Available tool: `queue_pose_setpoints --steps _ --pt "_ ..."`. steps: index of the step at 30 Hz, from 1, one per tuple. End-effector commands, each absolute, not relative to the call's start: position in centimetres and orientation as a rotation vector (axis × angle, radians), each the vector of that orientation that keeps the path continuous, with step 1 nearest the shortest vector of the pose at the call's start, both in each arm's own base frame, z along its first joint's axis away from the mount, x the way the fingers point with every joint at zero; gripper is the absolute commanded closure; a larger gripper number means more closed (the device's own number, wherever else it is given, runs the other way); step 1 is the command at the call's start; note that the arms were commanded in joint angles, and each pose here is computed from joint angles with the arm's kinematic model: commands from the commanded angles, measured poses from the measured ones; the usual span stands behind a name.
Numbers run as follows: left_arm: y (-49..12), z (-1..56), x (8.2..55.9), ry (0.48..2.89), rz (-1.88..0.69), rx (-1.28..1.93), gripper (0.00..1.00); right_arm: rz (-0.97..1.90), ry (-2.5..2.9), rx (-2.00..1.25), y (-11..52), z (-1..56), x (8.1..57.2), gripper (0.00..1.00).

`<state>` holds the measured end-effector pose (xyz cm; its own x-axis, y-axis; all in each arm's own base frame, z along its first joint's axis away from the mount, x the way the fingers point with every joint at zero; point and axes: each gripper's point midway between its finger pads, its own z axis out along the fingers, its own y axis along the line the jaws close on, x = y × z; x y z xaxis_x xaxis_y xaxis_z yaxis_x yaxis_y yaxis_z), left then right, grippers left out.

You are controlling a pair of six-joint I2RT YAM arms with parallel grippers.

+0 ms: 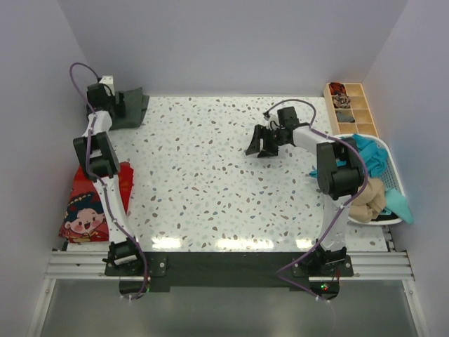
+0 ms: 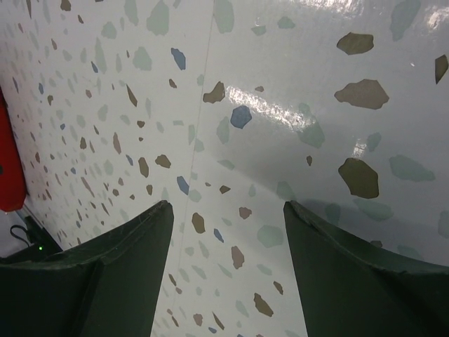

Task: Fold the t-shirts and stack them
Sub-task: Put the neatly folded tshirt into the corner of the board with the left arm

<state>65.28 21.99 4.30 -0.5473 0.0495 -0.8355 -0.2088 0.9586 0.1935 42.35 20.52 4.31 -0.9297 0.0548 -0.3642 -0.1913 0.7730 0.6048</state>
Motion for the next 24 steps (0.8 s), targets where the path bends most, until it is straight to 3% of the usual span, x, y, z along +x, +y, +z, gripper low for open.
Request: queue_pose_setpoints --steps 1,6,12,17,21,23,24 --pt "21.7 16.8 66.4 1.887 0.481 -0.102 0.00 0.999 2.543 -0.131 21.4 5.6 43.1 0.31" --pt "19.1 25.0 65.5 1.775 0.514 -0.092 0.00 1.009 2.531 -0.143 21.5 5.8 42.8 0.32" --pt "11.1 32.6 63.4 1.706 0.404 -0.037 0.00 0.971 2.512 -0.146 21.0 6.5 42.6 0.31" --pt "-0.4 32.0 59.8 1.759 0.146 0.073 0.00 0.895 2.488 -0.160 20.2 8.4 42.3 0.31" --pt "-9.0 31.5 53.5 1.735 -0.047 0.120 0.00 0.754 2.434 -0.146 18.3 11.1 41.7 0.31" --pt "-11.6 31.1 51.5 1.750 -0.129 0.147 0.00 0.686 2.389 -0.133 17.1 12.6 40.6 0.07" --pt "-13.6 30.1 49.4 1.778 -0.168 0.169 0.00 0.654 2.379 -0.126 16.6 12.9 40.2 0.01"
